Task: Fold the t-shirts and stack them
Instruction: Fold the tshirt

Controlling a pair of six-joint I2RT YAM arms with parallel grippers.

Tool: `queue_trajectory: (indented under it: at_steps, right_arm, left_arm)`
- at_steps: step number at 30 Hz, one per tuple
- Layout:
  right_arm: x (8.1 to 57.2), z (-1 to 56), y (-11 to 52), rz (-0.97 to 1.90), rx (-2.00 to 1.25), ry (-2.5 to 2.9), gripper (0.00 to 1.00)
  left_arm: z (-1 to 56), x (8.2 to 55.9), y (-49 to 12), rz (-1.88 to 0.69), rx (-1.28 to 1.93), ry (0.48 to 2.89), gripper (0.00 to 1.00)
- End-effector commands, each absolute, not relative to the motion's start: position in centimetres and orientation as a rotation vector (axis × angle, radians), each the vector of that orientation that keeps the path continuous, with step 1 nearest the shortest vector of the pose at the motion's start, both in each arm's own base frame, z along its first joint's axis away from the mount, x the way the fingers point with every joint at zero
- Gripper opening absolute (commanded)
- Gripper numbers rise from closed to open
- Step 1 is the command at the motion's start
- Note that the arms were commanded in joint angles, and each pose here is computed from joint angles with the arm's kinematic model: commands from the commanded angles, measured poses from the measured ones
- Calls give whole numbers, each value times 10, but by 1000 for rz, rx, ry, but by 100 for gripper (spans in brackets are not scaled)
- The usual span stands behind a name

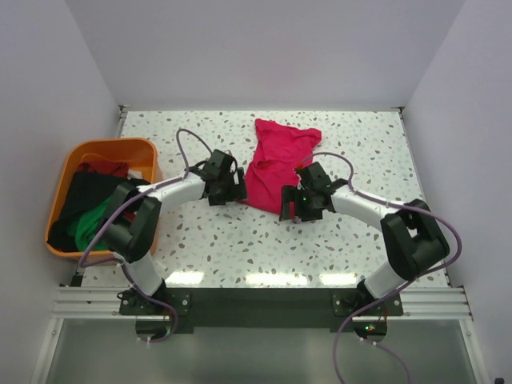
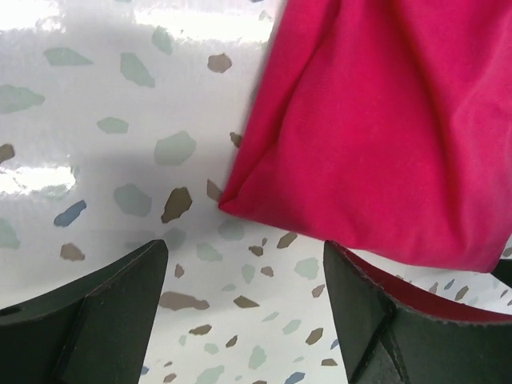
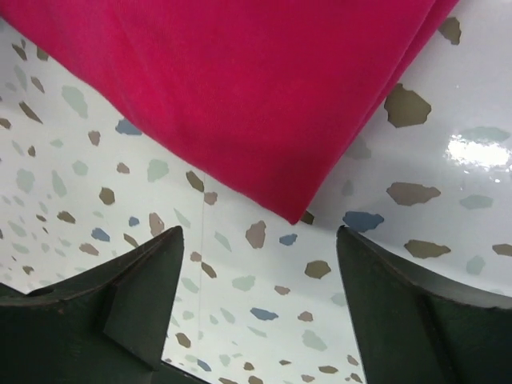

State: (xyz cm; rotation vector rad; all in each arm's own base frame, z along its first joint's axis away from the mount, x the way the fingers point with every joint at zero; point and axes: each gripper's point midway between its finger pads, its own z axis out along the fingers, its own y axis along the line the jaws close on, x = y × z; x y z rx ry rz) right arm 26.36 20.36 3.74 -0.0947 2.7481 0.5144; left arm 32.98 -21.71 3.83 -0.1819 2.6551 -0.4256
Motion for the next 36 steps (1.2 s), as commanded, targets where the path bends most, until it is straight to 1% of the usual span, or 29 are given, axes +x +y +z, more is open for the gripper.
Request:
queue_trajectory:
  at_steps: [1,2,3,4,5,7,8,9,10,11,12,13,14,15,17,19,20,22,23,25,26,27,29,31,32,36]
  right_arm:
    - [281,39,216,579,-52,2695,78]
    - [284,38,216,575,-47,2691,75]
    - [285,37,217,577,-43,2693,73]
    - [284,32,218,575,-41,2705,71]
    - [284,31,219,580,-44,2708,71]
    - [283,25,219,577,-35,2726,63]
    - [284,25,221,590,-32,2723,61]
    - [284,23,221,586,-31,2725,54]
    - [284,22,221,584,-28,2727,50]
    - [284,20,219,565,-23,2728,45]
    - [283,19,217,561,-19,2732,32]
    - [281,17,216,552,-15,2741,26]
    - [279,17,215,553,-15,2745,21]
    - [277,18,215,557,-16,2744,15]
    - [270,20,212,561,-21,2743,11]
    - [259,19,208,553,-41,2760,2]
    - [254,27,206,560,-49,2750,0]
    - [234,26,201,568,-75,2779,0]
    - [222,28,198,571,-87,2802,0]
    - [196,40,198,639,-142,2807,0]
    - [181,42,194,640,-146,2837,0]
    - [168,53,194,678,-183,2810,0]
    - [147,64,192,733,-204,2826,0]
    - [143,87,189,768,-241,2750,0]
    - [139,90,182,729,-237,2756,0]
    - [150,117,182,711,-249,2696,0]
  left_arm:
    - [46,351,-232,-510,-177,2574,82]
    - [45,353,-233,-513,-177,2573,78]
    - [38,353,-233,-504,-178,2586,76]
    - [37,354,-235,-507,-179,2589,72]
    - [32,354,-235,-502,-178,2596,70]
    - [22,353,-236,-498,-175,2621,64]
    - [16,353,-236,-489,-174,2631,58]
    - [15,353,-236,-494,-177,2632,56]
    - [13,353,-238,-502,-171,2632,52]
    - [8,351,-237,-497,-173,2644,41]
    - [6,349,-238,-499,-168,2650,34]
    - [4,346,-239,-505,-155,2659,14]
    - [4,345,-240,-506,-147,2659,3]
    - [5,342,-240,-497,-134,2660,0]
    - [9,335,-238,-487,-123,2650,0]
    - [7,318,-235,-482,-112,2668,0]
    - [20,312,-237,-505,-101,2641,0]
    - [19,289,-229,-498,-101,2662,0]
    - [34,283,-230,-521,-96,2628,0]
    - [34,249,-228,-500,-57,2673,0]
    - [49,234,-237,-531,-7,2642,0]
    - [47,216,-232,-514,15,2678,0]
    - [64,200,-237,-590,19,2649,0]
    - [68,185,-238,-671,5,2670,0]
    - [80,184,-239,-708,2,2636,0]
    - [112,197,-237,-700,-30,2536,0]
